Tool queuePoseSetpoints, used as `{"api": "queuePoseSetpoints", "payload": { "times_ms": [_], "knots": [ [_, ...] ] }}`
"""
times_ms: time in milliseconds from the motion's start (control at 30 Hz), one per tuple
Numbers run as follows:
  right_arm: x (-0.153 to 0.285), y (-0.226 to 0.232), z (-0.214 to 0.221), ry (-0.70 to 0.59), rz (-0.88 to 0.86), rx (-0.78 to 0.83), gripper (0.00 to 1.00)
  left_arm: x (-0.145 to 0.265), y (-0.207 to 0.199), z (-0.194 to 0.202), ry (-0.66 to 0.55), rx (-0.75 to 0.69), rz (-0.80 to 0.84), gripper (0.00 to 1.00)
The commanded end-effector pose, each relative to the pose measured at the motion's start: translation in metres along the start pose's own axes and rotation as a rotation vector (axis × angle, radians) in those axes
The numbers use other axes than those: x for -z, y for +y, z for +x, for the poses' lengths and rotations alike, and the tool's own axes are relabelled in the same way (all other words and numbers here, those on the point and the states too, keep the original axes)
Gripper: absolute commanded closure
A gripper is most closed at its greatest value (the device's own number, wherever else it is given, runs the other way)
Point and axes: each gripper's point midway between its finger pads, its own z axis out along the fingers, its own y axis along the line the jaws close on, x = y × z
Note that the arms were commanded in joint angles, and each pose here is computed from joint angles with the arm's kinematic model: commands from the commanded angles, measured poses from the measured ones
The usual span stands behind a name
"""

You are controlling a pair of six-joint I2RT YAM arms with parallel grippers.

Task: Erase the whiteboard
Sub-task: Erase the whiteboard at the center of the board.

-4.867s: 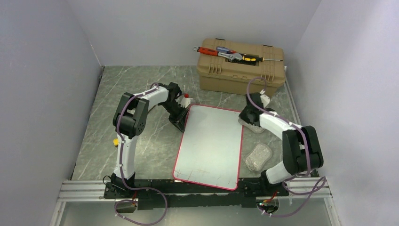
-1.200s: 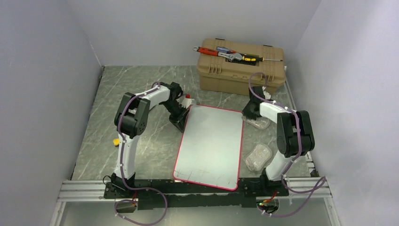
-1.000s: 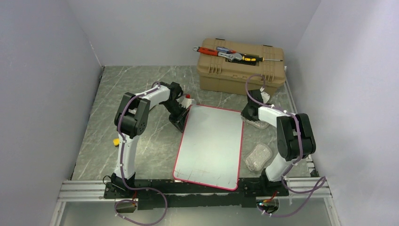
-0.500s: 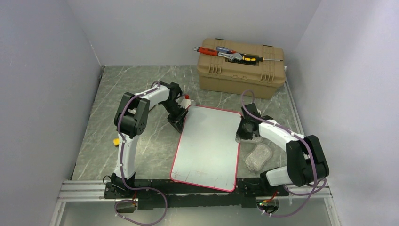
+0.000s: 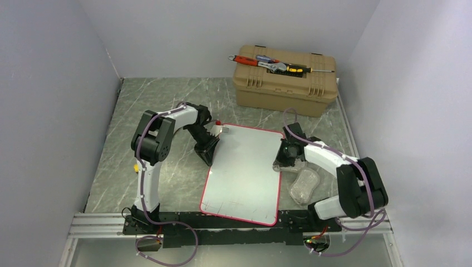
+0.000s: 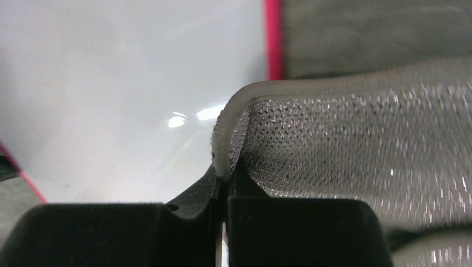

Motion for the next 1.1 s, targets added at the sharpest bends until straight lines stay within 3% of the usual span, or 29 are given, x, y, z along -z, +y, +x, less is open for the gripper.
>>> {"api": "queuePoseSetpoints", "payload": {
  "times_ms": [0, 300, 533, 667, 767, 1067],
  "knots": [
    [-0.04, 0.021, 0.008, 0.06, -0.052, -0.013, 1.0, -0.008, 0.021, -0.028, -0.041, -0.034, -0.035, 0.83],
    [-0.055, 0.092, -0.069, -0.065, -0.122, 0.053, 1.0, 0.046, 0.068, -0.074, -0.231, 0.008, -0.117, 0.88],
    [-0.022, 0.118, -0.094, -0.134, -0.179, 0.084, 1.0, 0.078, 0.066, -0.088, -0.285, -0.009, -0.142, 0.88],
    [0.026, 0.084, -0.083, -0.179, -0.025, 0.094, 1.0, 0.094, 0.032, -0.06, -0.289, -0.053, -0.124, 0.85],
    [0.048, 0.04, -0.062, -0.184, 0.107, 0.082, 1.0, 0.084, 0.014, -0.031, -0.237, -0.073, -0.113, 0.84],
    [0.051, -0.039, 0.013, -0.043, 0.264, 0.057, 1.0, 0.046, 0.0, 0.011, -0.097, -0.112, -0.13, 0.83]
  ]
}}
